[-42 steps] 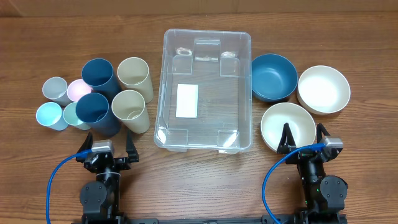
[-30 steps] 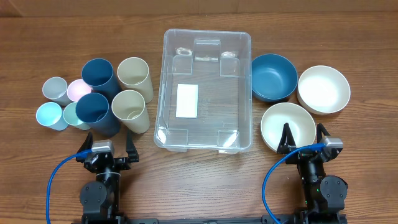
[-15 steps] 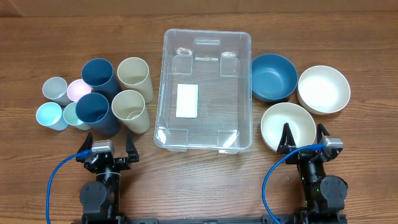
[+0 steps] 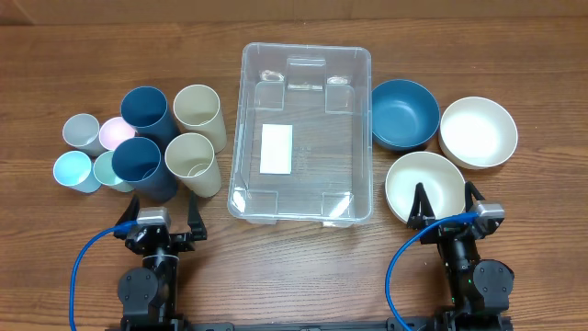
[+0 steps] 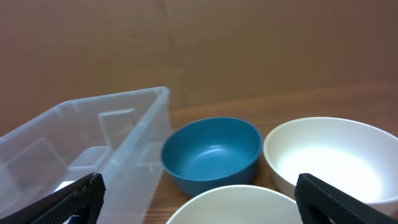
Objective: Pack container
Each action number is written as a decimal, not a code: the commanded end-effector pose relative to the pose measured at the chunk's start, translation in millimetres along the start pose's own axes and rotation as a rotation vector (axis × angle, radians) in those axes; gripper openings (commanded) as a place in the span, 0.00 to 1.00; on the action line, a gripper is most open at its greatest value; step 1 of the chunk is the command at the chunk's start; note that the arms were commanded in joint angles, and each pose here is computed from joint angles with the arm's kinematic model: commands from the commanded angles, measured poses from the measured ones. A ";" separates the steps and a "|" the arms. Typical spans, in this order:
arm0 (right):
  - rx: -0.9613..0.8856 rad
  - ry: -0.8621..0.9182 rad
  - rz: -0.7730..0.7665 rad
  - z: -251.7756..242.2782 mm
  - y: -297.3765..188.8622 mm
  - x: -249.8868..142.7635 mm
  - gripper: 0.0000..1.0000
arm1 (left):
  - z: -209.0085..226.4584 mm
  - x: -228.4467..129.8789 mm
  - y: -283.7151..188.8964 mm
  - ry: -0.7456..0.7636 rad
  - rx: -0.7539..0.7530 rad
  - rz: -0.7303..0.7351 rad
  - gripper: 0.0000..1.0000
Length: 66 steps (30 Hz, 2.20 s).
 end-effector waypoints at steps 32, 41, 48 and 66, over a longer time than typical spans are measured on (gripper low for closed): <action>0.214 0.132 0.162 46.1 -18.9 136.0 1.00 | 2.6 134.9 -48.8 -0.171 0.039 -0.439 1.00; 0.155 0.095 0.474 52.0 42.2 213.2 1.00 | 32.4 152.5 -67.2 -0.219 0.374 -0.602 1.00; -0.134 0.280 0.585 15.4 66.0 191.7 1.00 | 33.7 139.4 -60.0 -0.198 0.396 -0.510 1.00; -0.707 0.704 0.920 -151.6 116.5 75.5 0.98 | 36.6 82.3 -43.1 -0.102 0.440 -0.136 1.00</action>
Point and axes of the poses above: each gripper's point midway between its finger pads, its own y axis out along the fingers, its own z axis along the line the jaws close on, x = y × z, the point moved 8 cm from there along -y, back along the fingers, and after that the axes turned 2 degrees about -y, right-handed, at the moved point
